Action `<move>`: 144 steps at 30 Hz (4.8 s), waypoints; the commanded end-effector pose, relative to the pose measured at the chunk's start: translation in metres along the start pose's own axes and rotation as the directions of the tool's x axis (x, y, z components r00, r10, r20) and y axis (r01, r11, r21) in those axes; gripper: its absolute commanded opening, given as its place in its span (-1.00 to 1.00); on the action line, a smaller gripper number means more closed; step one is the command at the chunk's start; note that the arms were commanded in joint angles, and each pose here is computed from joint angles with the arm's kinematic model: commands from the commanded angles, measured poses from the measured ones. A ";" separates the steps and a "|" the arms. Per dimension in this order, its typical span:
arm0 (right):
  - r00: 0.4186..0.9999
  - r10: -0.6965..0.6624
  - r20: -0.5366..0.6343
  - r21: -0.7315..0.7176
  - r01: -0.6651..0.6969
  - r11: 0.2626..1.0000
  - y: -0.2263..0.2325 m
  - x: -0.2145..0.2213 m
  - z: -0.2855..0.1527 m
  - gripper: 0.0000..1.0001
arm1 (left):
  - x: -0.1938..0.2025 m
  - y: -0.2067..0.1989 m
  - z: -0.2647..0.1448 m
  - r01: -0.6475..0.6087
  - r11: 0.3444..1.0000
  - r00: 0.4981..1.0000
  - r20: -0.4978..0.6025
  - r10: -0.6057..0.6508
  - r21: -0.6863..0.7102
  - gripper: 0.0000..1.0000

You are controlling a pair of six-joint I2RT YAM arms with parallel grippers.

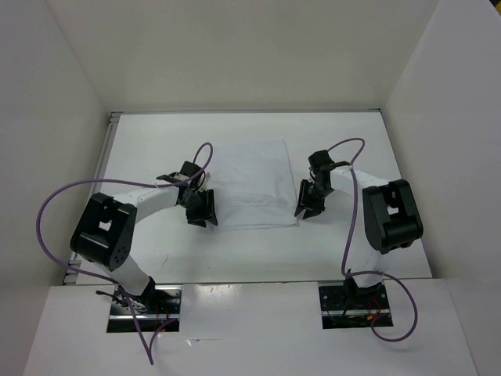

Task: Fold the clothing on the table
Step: Fold the skirt

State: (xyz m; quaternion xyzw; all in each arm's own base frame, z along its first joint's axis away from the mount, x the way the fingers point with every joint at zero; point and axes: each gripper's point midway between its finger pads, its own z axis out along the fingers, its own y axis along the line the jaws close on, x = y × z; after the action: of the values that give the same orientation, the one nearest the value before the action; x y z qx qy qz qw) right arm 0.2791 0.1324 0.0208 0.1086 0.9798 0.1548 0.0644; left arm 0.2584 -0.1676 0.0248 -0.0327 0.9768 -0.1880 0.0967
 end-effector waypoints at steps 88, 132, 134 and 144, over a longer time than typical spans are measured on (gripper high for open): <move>0.961 -0.022 0.276 -0.059 0.040 0.997 0.097 -0.119 -0.062 -0.95 | -0.135 -0.017 -0.044 -0.009 0.975 0.974 0.224 -0.042 0.223 -0.66; 0.884 -0.403 0.236 -0.197 0.450 0.871 0.214 -0.119 0.048 -0.27 | -0.124 0.025 0.022 0.131 0.976 0.975 0.156 -0.159 0.174 -0.72; 0.884 -0.399 0.242 -0.157 0.442 0.883 0.211 -0.127 0.055 -0.27 | -0.117 0.029 0.023 0.141 0.977 0.976 0.144 -0.165 0.160 -0.72; 0.915 -0.268 0.302 -0.055 0.297 0.953 0.180 -0.187 0.073 -0.32 | -0.089 0.039 0.019 0.136 0.986 0.982 0.118 -0.147 0.100 -0.72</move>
State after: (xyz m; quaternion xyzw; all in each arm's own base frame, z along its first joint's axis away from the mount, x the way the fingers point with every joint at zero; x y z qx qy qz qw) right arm 0.4768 0.3059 0.0299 -0.0557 0.9529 0.2148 0.2067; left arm 0.3711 -0.1425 0.0204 -0.1186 0.9385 -0.2779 0.1669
